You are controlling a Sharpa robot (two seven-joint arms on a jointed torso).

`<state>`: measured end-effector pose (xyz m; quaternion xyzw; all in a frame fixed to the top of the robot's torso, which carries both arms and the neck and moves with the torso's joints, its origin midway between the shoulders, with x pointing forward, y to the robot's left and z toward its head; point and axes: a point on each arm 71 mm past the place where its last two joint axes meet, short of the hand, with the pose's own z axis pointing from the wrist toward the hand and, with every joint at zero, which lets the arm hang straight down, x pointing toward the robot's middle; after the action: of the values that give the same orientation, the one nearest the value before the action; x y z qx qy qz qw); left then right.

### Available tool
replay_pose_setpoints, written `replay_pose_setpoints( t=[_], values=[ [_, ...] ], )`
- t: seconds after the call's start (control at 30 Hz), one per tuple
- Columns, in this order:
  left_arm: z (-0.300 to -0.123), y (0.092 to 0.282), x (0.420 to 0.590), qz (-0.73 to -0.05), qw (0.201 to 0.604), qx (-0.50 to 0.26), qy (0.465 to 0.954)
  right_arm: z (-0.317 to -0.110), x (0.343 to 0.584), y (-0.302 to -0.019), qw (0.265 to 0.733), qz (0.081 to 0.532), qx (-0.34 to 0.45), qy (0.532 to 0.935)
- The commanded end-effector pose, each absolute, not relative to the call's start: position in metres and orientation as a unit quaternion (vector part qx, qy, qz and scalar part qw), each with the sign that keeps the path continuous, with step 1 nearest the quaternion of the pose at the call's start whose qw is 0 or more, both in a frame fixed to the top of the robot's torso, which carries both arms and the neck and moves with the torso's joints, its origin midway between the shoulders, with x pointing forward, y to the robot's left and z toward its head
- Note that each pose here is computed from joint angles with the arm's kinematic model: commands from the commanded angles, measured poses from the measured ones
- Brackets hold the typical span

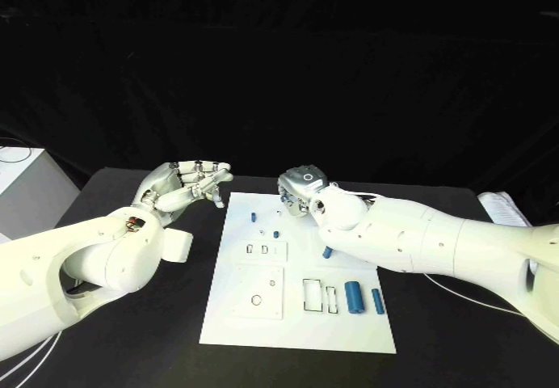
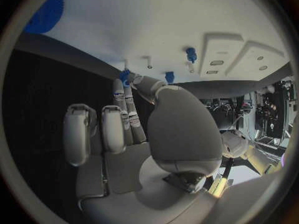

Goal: Assemble the parts on the task board

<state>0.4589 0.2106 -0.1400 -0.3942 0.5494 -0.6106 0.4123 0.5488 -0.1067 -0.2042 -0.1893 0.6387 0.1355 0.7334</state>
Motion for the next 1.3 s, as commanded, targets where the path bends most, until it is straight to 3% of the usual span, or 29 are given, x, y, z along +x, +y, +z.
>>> replay_pose_setpoints(
  t=[0.03,1.3],
  values=[
    [-0.1382,0.2086,0.4586,-0.617,0.409,-0.389,0.549,-0.2065,0.5488,-0.1054,0.725,0.133,-0.194,0.647],
    [-0.1389,0.2073,0.4608,-0.615,0.410,-0.390,0.549,-0.2097,0.5531,-0.1038,0.715,0.132,-0.192,0.659]
  ],
)
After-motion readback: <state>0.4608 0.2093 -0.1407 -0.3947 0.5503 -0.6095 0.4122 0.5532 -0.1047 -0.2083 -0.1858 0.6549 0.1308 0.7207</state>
